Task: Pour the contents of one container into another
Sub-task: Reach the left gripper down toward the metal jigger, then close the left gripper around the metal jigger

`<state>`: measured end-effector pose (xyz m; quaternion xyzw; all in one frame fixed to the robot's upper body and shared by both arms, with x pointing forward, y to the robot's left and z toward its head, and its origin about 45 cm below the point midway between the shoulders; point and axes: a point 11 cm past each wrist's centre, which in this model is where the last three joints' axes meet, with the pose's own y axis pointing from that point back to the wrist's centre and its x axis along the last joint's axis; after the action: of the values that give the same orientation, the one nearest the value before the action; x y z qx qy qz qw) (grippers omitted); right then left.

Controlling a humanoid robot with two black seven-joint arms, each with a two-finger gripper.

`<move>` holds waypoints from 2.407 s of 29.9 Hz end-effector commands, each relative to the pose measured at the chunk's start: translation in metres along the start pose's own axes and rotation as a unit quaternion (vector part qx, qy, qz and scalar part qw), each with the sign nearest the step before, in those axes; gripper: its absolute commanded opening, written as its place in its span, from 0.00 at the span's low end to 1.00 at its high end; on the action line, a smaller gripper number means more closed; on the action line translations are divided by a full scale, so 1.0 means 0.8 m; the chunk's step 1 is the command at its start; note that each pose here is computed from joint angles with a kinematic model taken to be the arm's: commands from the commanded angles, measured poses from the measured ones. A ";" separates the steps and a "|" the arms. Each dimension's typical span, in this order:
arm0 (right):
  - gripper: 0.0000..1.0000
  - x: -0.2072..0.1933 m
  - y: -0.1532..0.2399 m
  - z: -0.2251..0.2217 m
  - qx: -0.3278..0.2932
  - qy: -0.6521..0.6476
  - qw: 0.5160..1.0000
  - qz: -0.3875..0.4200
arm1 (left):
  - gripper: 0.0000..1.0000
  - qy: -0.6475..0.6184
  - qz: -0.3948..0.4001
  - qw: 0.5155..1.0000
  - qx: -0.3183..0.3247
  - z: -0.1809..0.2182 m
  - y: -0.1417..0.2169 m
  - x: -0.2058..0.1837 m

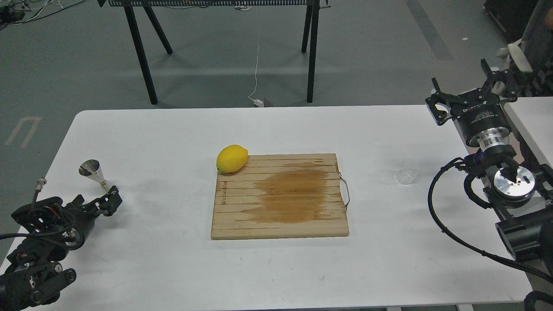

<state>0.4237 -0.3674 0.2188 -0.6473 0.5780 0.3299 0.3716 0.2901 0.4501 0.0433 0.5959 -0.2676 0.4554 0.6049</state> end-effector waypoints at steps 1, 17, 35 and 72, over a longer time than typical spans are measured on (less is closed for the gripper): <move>1.00 0.001 0.001 0.000 0.000 0.001 1.000 0.001 | 0.97 -0.007 0.011 1.000 0.013 -0.007 -0.005 0.006; 1.00 0.002 0.001 -0.009 0.003 0.008 1.000 0.002 | 0.97 -0.014 0.031 0.999 0.020 0.009 -0.030 0.025; 1.00 0.002 0.002 -0.009 0.002 0.009 1.000 0.002 | 0.47 -0.020 0.026 0.999 0.033 0.005 -0.032 0.015; 1.00 -0.005 -0.005 -0.013 0.005 0.010 1.000 -0.002 | 0.02 -0.073 0.111 0.988 -0.074 0.051 -0.033 0.144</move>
<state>0.4249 -0.3750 0.2241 -0.6485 0.5831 0.3219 0.3685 0.3612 0.4438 0.1090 0.5598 -0.3632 0.4750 0.5737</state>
